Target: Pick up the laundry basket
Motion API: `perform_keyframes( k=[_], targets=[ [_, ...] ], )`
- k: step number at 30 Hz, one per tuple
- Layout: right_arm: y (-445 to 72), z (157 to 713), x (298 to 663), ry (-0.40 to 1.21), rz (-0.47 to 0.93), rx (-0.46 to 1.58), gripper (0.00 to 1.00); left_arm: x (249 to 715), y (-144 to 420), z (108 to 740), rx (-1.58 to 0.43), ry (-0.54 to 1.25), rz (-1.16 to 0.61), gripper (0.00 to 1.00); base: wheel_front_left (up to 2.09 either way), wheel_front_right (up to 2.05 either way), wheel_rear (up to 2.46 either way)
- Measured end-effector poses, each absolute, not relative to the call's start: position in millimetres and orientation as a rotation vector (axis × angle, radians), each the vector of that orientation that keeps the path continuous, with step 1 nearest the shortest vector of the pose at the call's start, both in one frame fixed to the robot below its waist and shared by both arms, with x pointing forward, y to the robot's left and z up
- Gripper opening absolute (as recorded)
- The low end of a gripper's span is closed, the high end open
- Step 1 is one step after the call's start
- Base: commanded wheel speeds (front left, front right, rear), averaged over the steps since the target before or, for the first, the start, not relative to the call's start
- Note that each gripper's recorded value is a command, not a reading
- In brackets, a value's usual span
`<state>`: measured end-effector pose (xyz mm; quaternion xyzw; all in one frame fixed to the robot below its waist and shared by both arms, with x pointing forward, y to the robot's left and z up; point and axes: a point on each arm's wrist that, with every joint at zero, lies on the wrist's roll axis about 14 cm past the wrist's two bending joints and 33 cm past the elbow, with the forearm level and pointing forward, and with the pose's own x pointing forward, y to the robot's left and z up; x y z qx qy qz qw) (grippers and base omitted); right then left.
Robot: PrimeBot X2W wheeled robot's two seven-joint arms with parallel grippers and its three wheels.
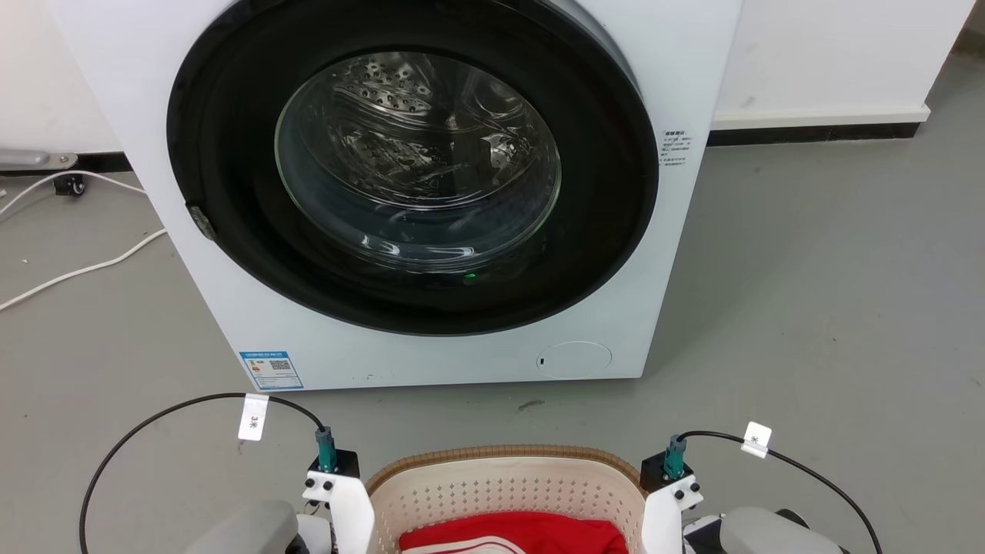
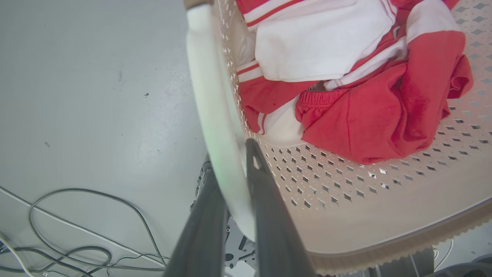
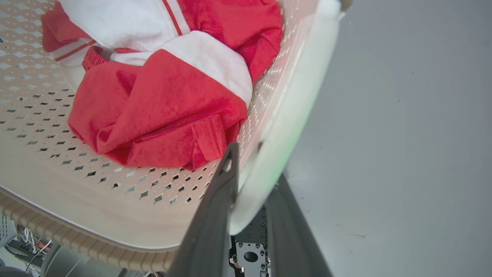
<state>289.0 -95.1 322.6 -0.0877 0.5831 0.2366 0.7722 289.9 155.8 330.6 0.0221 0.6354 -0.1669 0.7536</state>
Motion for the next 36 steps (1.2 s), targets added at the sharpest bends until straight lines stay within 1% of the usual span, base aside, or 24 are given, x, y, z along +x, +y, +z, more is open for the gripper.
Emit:
perform_keyframes(
  k=[36],
  targets=[
    [-97.9,319.3,286.3,1.292,0.508,-0.196,0.00,287.8,153.4,329.5,0.045,1.405,-0.375,0.00,0.00,0.00,0.00]
  ],
)
